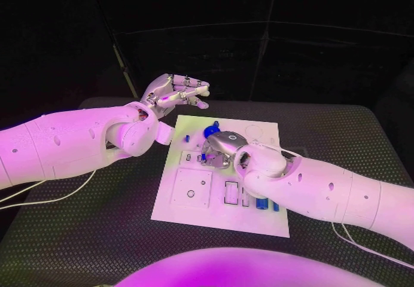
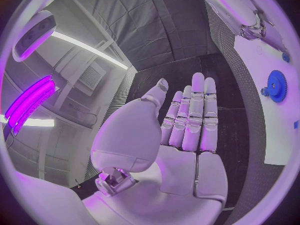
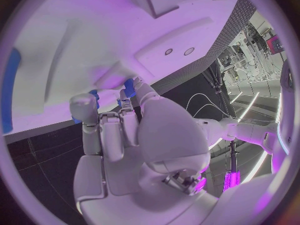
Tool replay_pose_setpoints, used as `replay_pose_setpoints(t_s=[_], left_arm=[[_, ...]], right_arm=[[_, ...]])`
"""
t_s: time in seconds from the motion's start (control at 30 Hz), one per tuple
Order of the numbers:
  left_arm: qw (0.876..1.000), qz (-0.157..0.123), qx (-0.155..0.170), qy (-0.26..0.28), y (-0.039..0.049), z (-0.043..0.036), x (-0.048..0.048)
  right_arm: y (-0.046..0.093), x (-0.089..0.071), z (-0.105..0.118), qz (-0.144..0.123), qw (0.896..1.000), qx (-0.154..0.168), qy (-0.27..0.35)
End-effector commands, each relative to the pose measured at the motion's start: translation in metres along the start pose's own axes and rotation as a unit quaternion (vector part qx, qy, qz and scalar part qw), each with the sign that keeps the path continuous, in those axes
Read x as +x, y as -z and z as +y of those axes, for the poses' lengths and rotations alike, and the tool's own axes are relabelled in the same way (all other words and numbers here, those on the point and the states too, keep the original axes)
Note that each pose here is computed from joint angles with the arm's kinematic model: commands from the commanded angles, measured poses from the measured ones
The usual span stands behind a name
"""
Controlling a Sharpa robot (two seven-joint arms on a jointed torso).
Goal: Assemble the parts on the task board
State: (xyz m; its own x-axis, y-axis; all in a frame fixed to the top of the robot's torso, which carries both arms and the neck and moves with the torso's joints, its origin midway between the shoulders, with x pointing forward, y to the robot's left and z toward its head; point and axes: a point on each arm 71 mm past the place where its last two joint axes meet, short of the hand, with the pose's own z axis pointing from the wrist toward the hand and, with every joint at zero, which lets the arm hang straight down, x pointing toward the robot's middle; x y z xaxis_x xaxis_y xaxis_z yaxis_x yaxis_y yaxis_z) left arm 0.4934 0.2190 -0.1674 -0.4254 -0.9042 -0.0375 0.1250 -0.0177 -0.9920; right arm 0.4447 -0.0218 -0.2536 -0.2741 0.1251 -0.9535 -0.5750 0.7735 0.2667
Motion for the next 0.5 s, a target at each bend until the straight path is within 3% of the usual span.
replay_pose_setpoints(t_s=[0.03, 0.5], left_arm=[[1.0, 0.006, 0.004, 0.004, -0.0007, -0.0017, 0.0016], [1.0, 0.005, 0.004, 0.004, -0.0007, -0.0018, 0.0014]], right_arm=[[0.0003, 0.0027, -0.0002, 0.014, 1.0, 0.004, 0.009], [0.0014, 0.0042, -0.0019, 0.024, 1.0, 0.007, 0.014]])
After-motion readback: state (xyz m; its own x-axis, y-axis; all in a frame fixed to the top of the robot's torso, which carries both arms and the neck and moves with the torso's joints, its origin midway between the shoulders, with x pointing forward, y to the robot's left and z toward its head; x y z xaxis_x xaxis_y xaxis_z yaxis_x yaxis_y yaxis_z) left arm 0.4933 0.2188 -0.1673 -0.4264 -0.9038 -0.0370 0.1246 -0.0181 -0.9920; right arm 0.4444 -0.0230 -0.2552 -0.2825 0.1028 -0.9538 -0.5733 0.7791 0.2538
